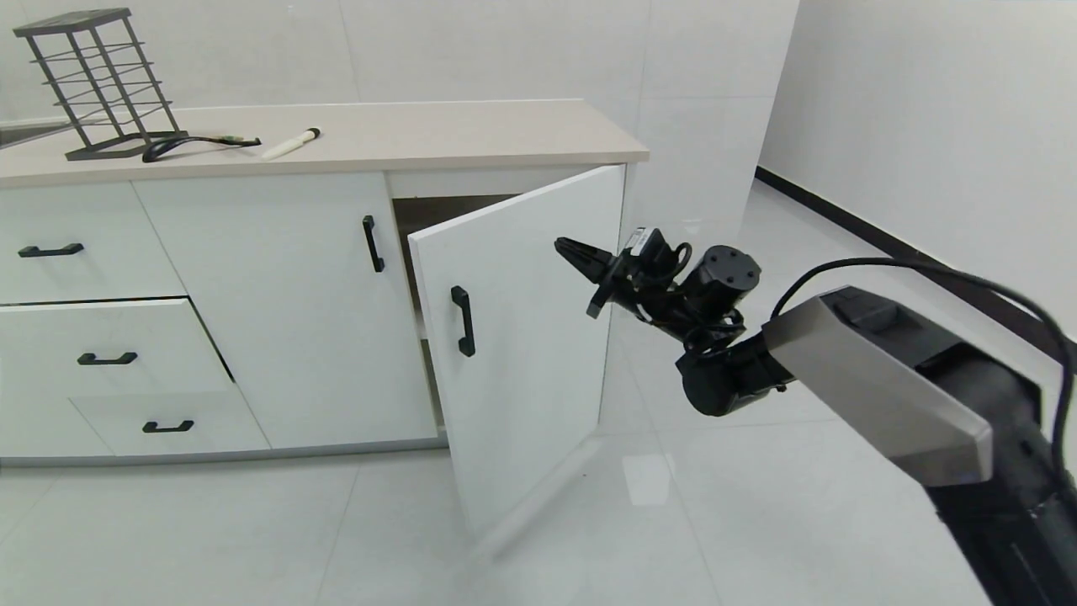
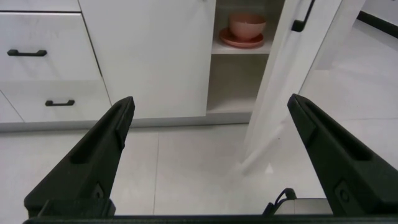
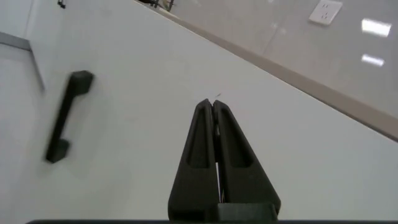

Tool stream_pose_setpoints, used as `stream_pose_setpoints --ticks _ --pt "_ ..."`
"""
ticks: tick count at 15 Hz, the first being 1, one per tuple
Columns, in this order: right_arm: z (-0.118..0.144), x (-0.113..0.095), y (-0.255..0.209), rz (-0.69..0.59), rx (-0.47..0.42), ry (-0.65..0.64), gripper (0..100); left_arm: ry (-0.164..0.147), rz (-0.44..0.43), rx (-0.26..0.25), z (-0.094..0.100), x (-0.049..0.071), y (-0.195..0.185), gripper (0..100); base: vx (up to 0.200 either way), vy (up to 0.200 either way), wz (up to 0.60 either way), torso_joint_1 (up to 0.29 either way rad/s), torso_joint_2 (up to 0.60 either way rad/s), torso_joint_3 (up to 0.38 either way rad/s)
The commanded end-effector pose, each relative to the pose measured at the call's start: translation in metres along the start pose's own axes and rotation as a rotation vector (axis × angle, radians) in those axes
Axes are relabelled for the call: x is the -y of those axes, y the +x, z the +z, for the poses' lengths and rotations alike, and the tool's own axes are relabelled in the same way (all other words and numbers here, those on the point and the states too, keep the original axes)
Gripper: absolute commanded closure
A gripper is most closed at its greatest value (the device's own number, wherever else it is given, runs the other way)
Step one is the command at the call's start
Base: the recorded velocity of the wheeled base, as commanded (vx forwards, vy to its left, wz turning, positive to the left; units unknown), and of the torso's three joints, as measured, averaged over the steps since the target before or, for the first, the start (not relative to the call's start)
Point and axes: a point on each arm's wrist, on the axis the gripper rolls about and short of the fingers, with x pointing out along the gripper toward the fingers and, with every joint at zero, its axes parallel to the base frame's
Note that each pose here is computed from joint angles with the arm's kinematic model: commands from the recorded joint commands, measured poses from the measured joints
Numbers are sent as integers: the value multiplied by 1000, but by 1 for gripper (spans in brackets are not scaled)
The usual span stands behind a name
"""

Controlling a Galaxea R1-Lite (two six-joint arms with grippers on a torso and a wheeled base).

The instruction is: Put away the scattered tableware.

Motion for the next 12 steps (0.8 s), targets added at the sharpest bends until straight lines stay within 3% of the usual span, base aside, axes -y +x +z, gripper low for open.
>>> stream_pose_setpoints --ticks 1,3,5,8,10,12 --pt "103 -14 -39 27 -31 58 100 0 0 0 0 0 0 0 0 200 0 2 7 -2" --pt "134 -48 -102 58 -169 151 100 0 0 0 0 0 0 0 0 200 0 0 2 2" --pt "172 -63 -143 50 -194 168 100 0 0 0 0 0 0 0 0 200 0 7 10 0" --pt "186 -80 -214 -36 -333 205 100 0 0 0 0 0 0 0 0 200 0 1 2 4" --pt "214 -86 -230 -67 -278 159 100 -2 0 0 0 0 0 0 0 200 0 5 2 5" --pt "261 -98 -271 -199 -187 21 100 -2 1 0 0 0 0 0 0 0 0 0 0 0"
